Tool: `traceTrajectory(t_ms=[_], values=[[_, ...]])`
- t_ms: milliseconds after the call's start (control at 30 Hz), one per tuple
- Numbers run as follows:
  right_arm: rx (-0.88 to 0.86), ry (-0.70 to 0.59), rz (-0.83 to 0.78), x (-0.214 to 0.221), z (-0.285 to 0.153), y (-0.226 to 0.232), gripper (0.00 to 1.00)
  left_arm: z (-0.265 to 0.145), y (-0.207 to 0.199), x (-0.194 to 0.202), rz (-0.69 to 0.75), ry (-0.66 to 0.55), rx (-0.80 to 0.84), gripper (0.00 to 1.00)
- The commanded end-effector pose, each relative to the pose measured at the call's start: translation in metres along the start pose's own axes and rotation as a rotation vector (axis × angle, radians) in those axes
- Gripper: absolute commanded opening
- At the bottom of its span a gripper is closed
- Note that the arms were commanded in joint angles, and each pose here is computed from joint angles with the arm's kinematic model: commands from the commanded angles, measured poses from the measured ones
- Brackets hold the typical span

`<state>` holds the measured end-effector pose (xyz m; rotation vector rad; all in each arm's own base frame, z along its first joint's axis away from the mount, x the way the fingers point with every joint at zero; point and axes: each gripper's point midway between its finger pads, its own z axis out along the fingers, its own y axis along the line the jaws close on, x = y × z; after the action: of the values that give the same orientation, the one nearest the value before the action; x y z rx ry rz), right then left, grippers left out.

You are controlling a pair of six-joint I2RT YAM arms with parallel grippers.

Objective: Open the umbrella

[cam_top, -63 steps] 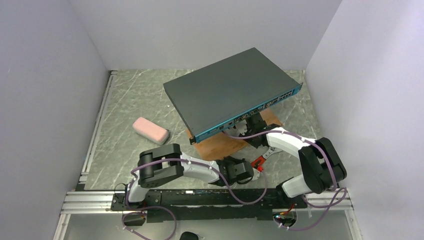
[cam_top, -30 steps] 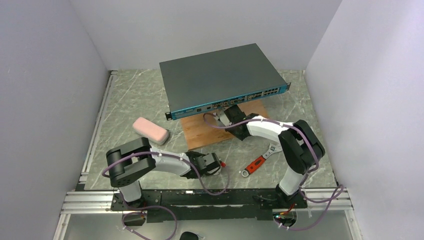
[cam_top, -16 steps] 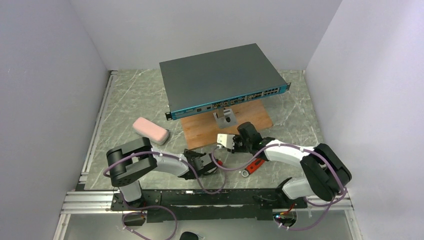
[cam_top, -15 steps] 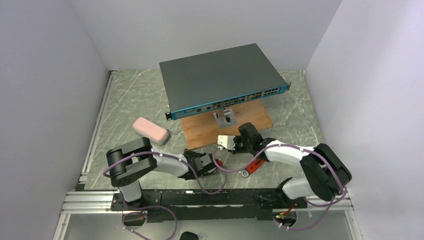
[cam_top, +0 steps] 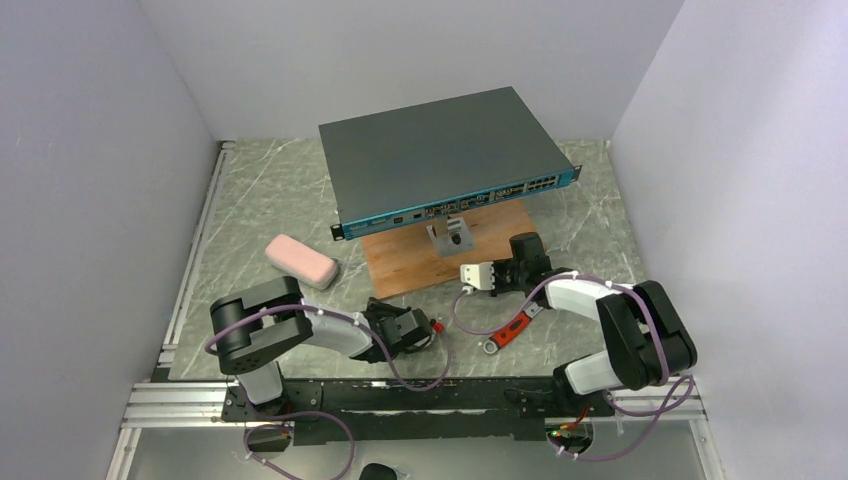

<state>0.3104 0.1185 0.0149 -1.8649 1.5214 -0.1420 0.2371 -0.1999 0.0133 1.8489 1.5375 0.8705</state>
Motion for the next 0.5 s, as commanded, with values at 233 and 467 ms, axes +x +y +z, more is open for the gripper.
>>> traceTrajectory(t_ms=[233, 467], values=[[-0.071, -0.021, -0.005, 0.015, -0.015, 0.021, 0.0, -0.052, -0.026, -0.114, 0.096, -0.329, 0.17, 0.0], [-0.089, -0.035, -0.05, 0.024, -0.018, 0.03, 0.0, -0.027, -0.035, -0.087, 0.116, -0.282, 0.157, 0.0]])
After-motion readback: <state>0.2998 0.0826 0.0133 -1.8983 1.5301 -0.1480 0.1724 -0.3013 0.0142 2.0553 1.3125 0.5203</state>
